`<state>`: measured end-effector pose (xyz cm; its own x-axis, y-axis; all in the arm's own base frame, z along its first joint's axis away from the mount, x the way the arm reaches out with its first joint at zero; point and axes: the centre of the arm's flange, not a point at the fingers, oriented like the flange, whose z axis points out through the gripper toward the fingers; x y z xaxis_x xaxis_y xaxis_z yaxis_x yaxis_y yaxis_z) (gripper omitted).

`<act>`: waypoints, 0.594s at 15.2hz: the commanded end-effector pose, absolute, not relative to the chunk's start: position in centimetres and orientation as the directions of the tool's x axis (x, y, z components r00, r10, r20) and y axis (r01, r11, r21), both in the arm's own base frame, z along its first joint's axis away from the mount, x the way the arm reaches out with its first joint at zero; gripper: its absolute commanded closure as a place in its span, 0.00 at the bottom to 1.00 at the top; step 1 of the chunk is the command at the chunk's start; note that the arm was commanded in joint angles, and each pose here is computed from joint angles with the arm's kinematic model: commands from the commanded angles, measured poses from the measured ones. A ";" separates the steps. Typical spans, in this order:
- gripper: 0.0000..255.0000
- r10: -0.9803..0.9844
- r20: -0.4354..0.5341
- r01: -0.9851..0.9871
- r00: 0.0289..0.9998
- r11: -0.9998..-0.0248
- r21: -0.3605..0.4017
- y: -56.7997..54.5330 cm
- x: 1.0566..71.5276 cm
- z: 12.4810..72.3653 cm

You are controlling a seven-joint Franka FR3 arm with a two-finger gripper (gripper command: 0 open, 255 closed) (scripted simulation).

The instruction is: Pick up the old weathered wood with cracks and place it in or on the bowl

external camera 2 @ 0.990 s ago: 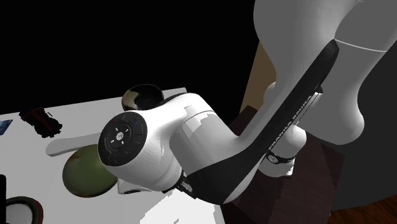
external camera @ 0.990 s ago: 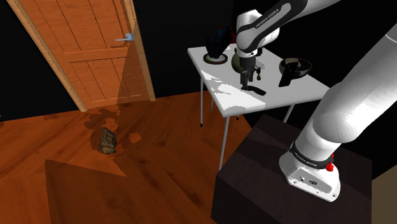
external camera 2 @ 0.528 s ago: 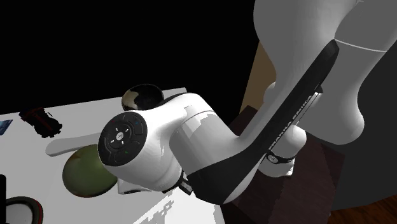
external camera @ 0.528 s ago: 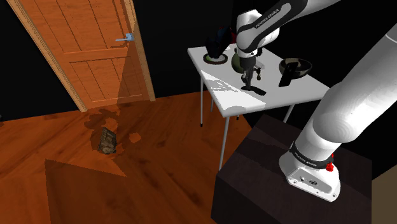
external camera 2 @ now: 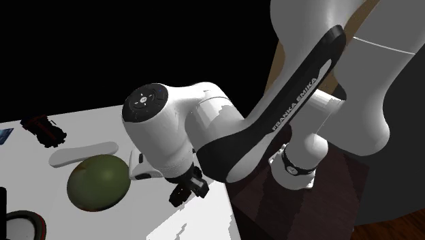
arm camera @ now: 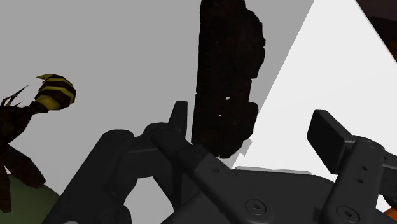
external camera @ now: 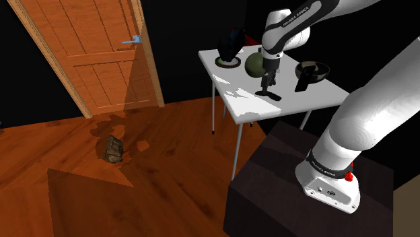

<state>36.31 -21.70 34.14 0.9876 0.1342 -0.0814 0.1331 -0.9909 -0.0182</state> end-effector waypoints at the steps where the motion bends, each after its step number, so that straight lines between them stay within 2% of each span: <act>1: 0.00 0.136 0.009 0.136 0.991 -0.990 -0.034 -23.4 34.3 34.1; 9: 0.00 0.136 0.008 0.136 0.991 -0.990 -0.034 -23.3 34.4 30.1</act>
